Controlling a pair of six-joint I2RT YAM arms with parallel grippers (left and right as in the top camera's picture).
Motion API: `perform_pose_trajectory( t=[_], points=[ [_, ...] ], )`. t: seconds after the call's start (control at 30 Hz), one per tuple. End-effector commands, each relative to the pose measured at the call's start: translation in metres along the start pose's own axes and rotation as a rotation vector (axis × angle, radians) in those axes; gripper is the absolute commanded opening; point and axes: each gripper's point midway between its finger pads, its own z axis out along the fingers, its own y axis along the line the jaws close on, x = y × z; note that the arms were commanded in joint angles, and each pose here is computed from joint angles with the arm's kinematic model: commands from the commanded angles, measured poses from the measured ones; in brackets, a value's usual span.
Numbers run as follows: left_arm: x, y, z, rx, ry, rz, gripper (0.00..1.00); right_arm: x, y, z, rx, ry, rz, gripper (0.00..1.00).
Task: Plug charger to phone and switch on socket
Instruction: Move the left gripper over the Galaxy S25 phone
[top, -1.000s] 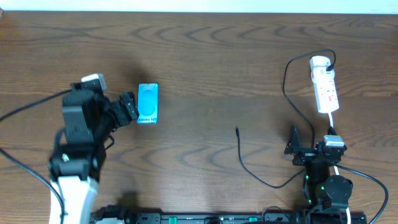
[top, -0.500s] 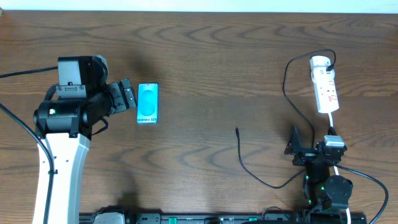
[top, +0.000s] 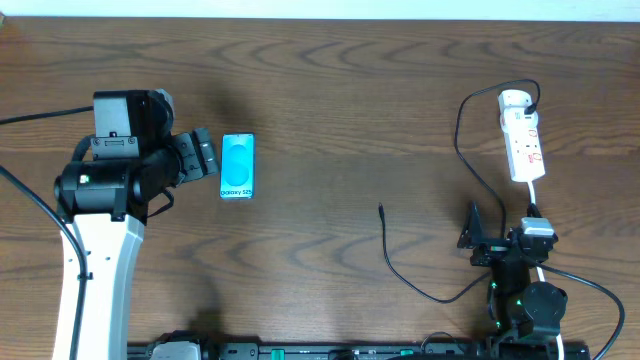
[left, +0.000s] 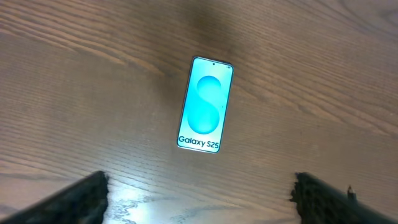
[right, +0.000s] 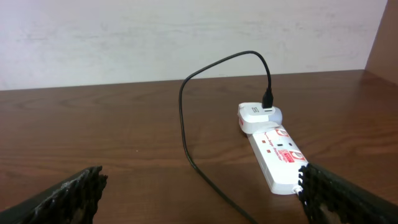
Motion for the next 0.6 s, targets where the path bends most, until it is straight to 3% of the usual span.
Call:
perform_pose_trajectory(
  t=[0.0,0.23,0.57],
  points=[
    [-0.005,-0.002,-0.004,0.003,-0.014,0.011,0.99,0.001,0.002,0.000,-0.008,0.001,0.012,0.99],
    [-0.010,-0.001,0.010,-0.005,0.002,0.002,0.99,0.001,0.002,0.000,-0.008,0.001,0.012,0.99],
    [0.001,0.004,0.075,-0.043,0.266,0.009,1.00,0.001,0.002,0.000,-0.008,0.001,0.012,0.99]
  ],
)
